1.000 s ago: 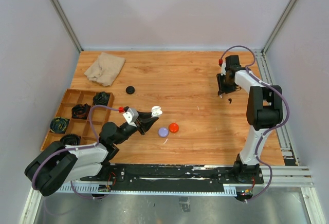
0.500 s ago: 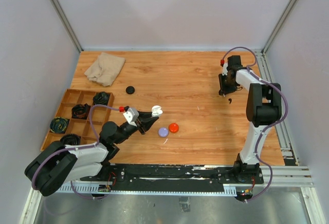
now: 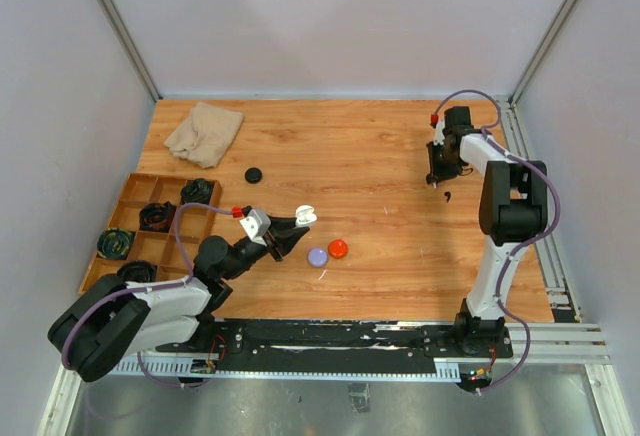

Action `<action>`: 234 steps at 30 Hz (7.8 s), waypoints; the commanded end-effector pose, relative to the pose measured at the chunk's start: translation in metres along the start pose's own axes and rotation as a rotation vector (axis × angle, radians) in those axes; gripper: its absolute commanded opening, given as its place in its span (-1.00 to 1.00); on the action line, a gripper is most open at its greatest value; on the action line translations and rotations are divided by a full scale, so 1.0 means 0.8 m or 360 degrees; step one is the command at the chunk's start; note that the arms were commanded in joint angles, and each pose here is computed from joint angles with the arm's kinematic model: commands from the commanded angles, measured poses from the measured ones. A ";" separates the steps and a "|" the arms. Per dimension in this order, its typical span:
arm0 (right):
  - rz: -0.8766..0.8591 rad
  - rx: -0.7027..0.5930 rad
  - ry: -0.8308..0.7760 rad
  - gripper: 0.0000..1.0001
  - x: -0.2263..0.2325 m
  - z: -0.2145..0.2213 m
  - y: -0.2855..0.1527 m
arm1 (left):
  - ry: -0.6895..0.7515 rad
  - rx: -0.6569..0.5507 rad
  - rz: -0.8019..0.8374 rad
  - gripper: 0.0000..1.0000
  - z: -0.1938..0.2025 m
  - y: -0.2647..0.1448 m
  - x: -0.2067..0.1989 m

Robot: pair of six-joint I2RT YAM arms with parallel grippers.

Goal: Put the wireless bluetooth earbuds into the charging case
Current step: Pick up the earbud from the center of the board, then place the earbud in the charging case, then close the charging case, then place the charging case at the center of the board.

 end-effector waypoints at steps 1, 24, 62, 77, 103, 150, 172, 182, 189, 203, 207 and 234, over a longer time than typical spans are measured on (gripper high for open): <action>0.0030 0.0049 0.0077 -0.67 0.000 0.017 -0.021 | 0.0029 -0.0065 0.0020 -0.99 -0.012 0.007 0.002; -0.0289 -0.0556 -0.0084 -0.76 0.168 0.066 -0.174 | 0.0042 -0.0286 -0.0001 -0.99 -0.032 -0.001 -0.002; -0.1188 -0.1699 -0.0648 -0.79 0.363 0.155 -0.314 | 0.0115 -0.0475 0.0166 -0.99 -0.072 0.008 -0.014; -0.1228 -0.1664 -0.0696 -0.79 0.383 0.155 -0.297 | 0.0071 -0.0513 0.0201 -0.99 -0.077 0.008 -0.018; -0.1308 -0.1604 -0.0670 -0.75 0.393 0.165 -0.296 | 0.0018 -0.0519 0.0134 -0.99 -0.075 0.010 -0.014; -0.1710 -0.1191 -0.1482 0.97 0.315 0.144 -0.291 | -0.0083 -0.0176 0.0573 -0.99 -0.062 0.030 -0.034; -0.1431 -0.1225 -0.1445 0.97 0.296 0.143 -0.293 | -0.0396 0.0090 0.0159 -0.99 -0.034 0.043 -0.012; -0.0879 -0.1254 -0.1133 0.97 0.266 0.139 -0.269 | -0.0739 0.0609 -0.0308 -0.99 0.008 0.025 -0.002; -0.0723 -0.1207 -0.1033 0.97 0.257 0.143 -0.253 | -0.0869 0.0833 -0.0525 -0.98 0.032 0.024 0.005; -0.0633 -0.1205 -0.1026 0.97 0.246 0.153 -0.245 | -0.1096 0.1133 -0.0513 -0.61 0.071 0.074 0.019; -0.0629 -0.1218 -0.1026 0.97 0.244 0.154 -0.247 | -0.1139 0.1197 -0.0493 -0.47 0.079 0.076 0.018; -0.0567 -0.1296 -0.0979 0.97 0.232 0.159 -0.257 | -0.0584 0.1204 -0.1278 0.98 -0.013 0.059 0.083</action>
Point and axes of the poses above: each gripper's point midway between its finger pads, its own y axis out along the fingers, its own x axis along the line the jaws close on, z = x × y, the point moved 10 cm from there along -y, back along the fingers, and after that the axes turned 2 degrees about -y, right-handed, at the moved point
